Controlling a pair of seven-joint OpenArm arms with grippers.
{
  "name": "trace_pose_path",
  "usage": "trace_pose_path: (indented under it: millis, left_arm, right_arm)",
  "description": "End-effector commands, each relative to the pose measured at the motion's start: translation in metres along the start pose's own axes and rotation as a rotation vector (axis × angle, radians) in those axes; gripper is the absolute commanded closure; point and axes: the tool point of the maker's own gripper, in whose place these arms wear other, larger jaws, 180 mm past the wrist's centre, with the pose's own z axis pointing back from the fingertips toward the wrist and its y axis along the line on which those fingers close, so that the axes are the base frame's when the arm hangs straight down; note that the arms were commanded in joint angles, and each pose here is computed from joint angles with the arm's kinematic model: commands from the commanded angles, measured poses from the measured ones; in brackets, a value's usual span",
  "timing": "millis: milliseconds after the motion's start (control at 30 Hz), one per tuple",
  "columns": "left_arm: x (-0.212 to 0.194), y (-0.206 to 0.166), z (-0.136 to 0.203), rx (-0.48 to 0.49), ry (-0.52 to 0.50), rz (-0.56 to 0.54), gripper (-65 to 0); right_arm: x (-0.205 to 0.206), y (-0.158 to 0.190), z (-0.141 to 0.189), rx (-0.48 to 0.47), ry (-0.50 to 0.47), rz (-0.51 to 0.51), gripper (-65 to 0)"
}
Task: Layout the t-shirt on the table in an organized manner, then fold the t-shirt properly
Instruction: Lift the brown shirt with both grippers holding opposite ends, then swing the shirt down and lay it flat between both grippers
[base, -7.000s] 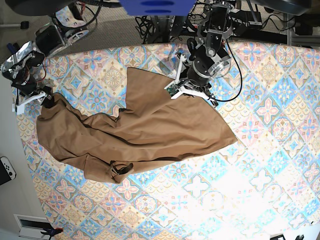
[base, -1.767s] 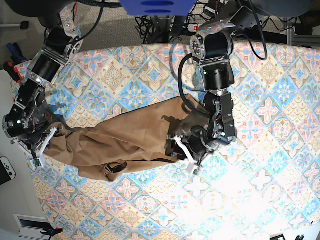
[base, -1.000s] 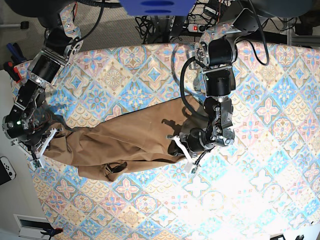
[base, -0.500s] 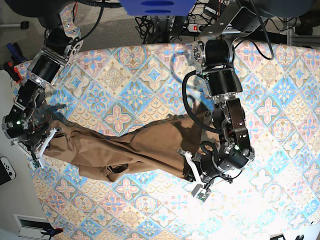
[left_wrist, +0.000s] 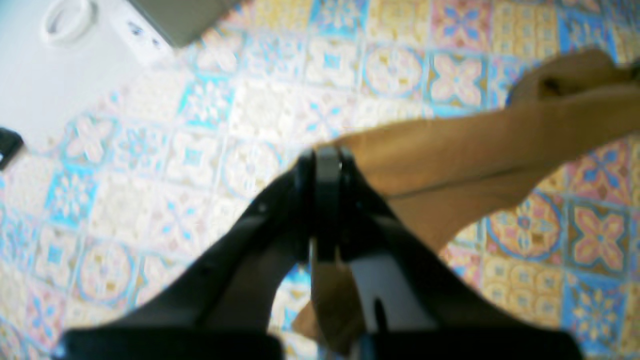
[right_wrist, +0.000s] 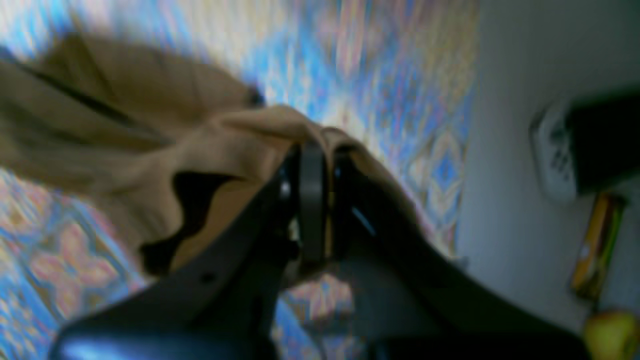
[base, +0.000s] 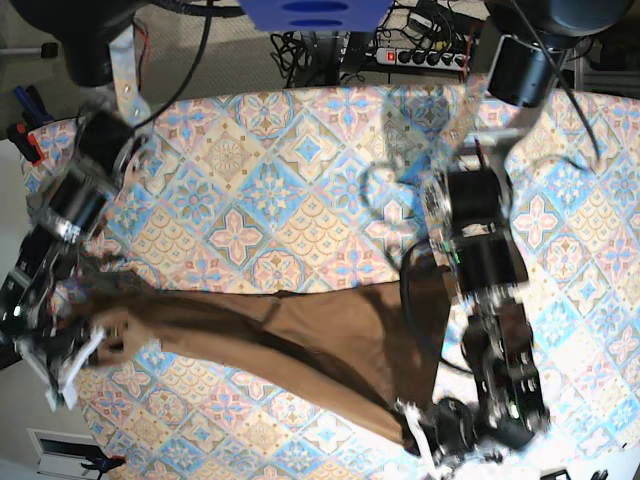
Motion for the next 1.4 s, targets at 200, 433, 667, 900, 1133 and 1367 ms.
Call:
trace_pose_path:
  millis: [200,433,667,900,1133,1367]
  left_arm:
    - [0.093,0.024,0.043,0.057,-0.168,-0.063,0.0]
    - [0.119,0.038,0.071,0.101,-0.168,-0.088,0.0]
    - [0.101,0.049,0.113,0.253,-0.165,-0.149,0.0]
    - [0.040,0.036,0.128,0.352,-0.177,-0.169,0.0]
    - [-0.075,0.004,0.119,0.347,-0.011,-0.160,0.0]
    - [-0.193,-0.038,0.098,0.218,0.241,-0.088,0.0]
  right_arm:
    - [0.081,-0.016,0.022,0.005,-0.146,-0.018,0.0]
    - [0.116,-0.024,0.040,-0.009,-0.219,-0.018,0.0]
    - [0.077,-0.045,0.050,-0.054,-0.172,-0.116,0.0]
    - [0.011,-0.042,0.047,-0.116,-0.087,-0.088,0.0]
    - [-0.075,-0.014,0.031,-0.051,0.040,-0.085,0.0]
    - [-0.165,-0.003,0.029,-0.036,0.188,-0.179,0.0]
